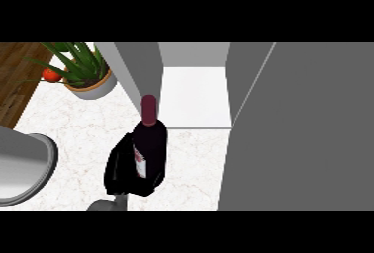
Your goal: Pick up the wine, place it into the cabinet and close the cabinet
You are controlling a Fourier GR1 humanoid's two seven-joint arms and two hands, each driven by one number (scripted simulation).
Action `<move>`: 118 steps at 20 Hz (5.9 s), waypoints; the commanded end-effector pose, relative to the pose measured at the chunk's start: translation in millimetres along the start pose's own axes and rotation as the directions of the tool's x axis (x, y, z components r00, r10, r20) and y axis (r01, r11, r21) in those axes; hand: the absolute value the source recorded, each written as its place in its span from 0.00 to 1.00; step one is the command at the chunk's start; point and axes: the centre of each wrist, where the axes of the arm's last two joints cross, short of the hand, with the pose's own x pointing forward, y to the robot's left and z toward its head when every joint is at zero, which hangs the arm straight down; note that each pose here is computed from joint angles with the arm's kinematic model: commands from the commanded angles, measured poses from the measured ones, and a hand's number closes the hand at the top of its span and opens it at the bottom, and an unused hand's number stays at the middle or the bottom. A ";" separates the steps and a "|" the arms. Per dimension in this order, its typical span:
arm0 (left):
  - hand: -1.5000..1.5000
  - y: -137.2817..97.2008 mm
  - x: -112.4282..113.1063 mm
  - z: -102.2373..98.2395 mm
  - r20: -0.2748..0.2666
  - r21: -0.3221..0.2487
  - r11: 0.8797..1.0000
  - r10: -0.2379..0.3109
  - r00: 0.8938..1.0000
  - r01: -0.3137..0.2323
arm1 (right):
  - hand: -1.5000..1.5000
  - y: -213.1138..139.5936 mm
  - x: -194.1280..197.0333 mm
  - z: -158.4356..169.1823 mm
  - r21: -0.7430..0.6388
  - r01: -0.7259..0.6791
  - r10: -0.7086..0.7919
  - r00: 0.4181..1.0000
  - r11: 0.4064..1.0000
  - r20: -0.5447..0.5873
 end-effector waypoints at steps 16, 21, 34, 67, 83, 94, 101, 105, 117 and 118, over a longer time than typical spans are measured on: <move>1.00 -48.0 -44.6 -3.1 -0.063 0.119 0.993 0.025 0.998 -0.017 | 0.00 10.3 13.2 7.8 0.019 0.022 -0.022 1.000 1.000 0.008; 1.00 -50.6 -41.0 -23.4 -0.045 0.086 0.996 0.012 0.999 -0.008 | 0.00 -0.2 3.3 11.0 0.031 0.019 -0.020 1.000 0.999 0.011; 1.00 -74.1 -33.3 -91.9 0.000 0.121 0.992 -0.022 1.000 0.022 | 0.00 -7.1 -4.9 5.0 0.021 0.049 -0.049 0.999 0.999 0.005; 1.00 -98.8 15.8 -184.8 -0.058 0.213 0.973 -0.078 0.995 0.089 | 0.00 -1.3 -26.4 -19.6 0.092 0.034 -0.036 0.999 0.995 0.024; 1.00 -94.2 -8.3 -155.6 -0.092 0.206 0.975 -0.063 0.994 0.081 | 0.00 7.2 -22.1 -26.2 0.127 0.066 -0.073 0.996 0.990 0.053; 0.00 -107.1 -2.2 -160.8 -0.023 0.304 0.953 -0.007 1.000 0.014 | 0.00 8.3 -23.2 -21.9 0.146 0.074 -0.083 0.995 0.987 0.056; 0.00 -115.5 4.9 -169.6 -0.013 0.334 0.942 -0.008 1.000 0.012 | 0.00 -2.3 -19.6 -23.7 0.129 0.060 -0.068 0.996 0.990 0.059; 0.00 -107.3 -5.5 -159.8 -0.015 0.335 0.939 -0.077 0.997 0.077 | 0.00 2.6 -23.4 -22.0 0.117 0.055 -0.062 0.996 0.992 0.059; 0.00 -119.1 -3.6 -163.3 0.031 0.204 0.951 -0.243 0.969 0.232 | 0.00 1.3 -31.0 -29.1 0.121 0.085 -0.090 0.995 0.989 0.044; 0.00 -126.7 2.4 -168.8 0.051 0.224 0.947 -0.248 0.967 0.231 | 0.00 0.7 -31.1 -31.6 0.149 0.061 -0.068 0.997 0.987 0.041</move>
